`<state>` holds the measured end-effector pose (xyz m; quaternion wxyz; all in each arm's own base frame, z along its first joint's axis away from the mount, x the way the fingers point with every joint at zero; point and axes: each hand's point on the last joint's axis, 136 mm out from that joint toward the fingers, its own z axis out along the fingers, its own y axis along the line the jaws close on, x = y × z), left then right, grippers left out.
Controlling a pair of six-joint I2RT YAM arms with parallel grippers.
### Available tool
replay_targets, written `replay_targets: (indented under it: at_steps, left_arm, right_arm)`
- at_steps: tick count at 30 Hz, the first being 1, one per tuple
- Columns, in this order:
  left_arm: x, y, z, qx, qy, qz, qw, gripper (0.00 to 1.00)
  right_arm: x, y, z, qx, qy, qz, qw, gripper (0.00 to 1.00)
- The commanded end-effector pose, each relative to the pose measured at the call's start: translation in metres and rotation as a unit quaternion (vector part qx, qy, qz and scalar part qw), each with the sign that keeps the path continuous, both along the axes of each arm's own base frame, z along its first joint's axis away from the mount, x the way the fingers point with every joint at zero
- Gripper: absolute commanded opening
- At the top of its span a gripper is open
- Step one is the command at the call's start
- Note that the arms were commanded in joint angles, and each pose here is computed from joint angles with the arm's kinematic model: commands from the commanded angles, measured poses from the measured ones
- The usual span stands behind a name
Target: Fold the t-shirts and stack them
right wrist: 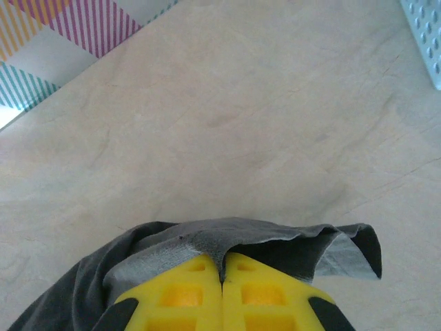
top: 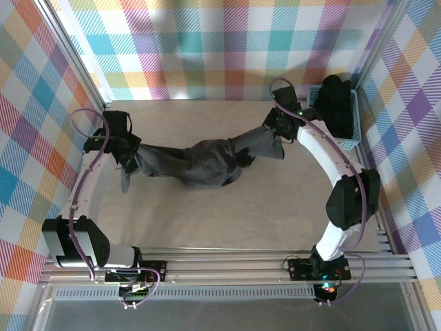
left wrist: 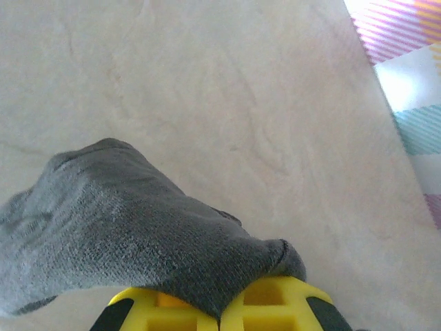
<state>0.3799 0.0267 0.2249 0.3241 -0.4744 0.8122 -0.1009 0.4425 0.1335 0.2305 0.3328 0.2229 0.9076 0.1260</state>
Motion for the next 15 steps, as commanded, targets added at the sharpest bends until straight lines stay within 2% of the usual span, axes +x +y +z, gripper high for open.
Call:
replay_targets:
  at_steps: [1,8,9,11,12,13,15]
  left_arm:
    - [0.024,0.002,0.016,0.005,-0.038,-0.016,0.999,0.00]
    - [0.088,-0.025,-0.016,-0.042,-0.031,-0.090,0.995,0.01]
    - [0.099,-0.033,-0.024,-0.056,-0.036,-0.111,0.992,0.09]
    - [0.110,-0.050,-0.031,-0.074,-0.032,-0.143,0.986,0.49]
    - [0.108,-0.057,-0.035,-0.067,-0.014,-0.150,0.986,0.64]
    - [0.102,-0.065,-0.037,-0.049,0.007,-0.159,0.986,0.70]
    - [0.079,-0.078,-0.046,-0.019,0.056,-0.164,0.985,0.70]
  right_arm:
    - [0.007,-0.010,0.033,-0.020,-0.048,-0.005,0.999,0.00]
    - [0.011,-0.026,0.018,-0.020,-0.023,-0.029,0.999,0.00]
    - [0.010,-0.029,0.012,-0.019,-0.013,-0.030,0.999,0.00]
    - [0.008,-0.032,0.001,-0.017,0.005,-0.030,0.999,0.00]
    - [0.007,-0.034,-0.005,-0.016,0.016,-0.028,0.999,0.00]
    - [0.005,-0.035,-0.012,-0.014,0.030,-0.026,0.999,0.00]
    - [0.001,-0.037,-0.026,-0.009,0.055,-0.021,0.998,0.00]
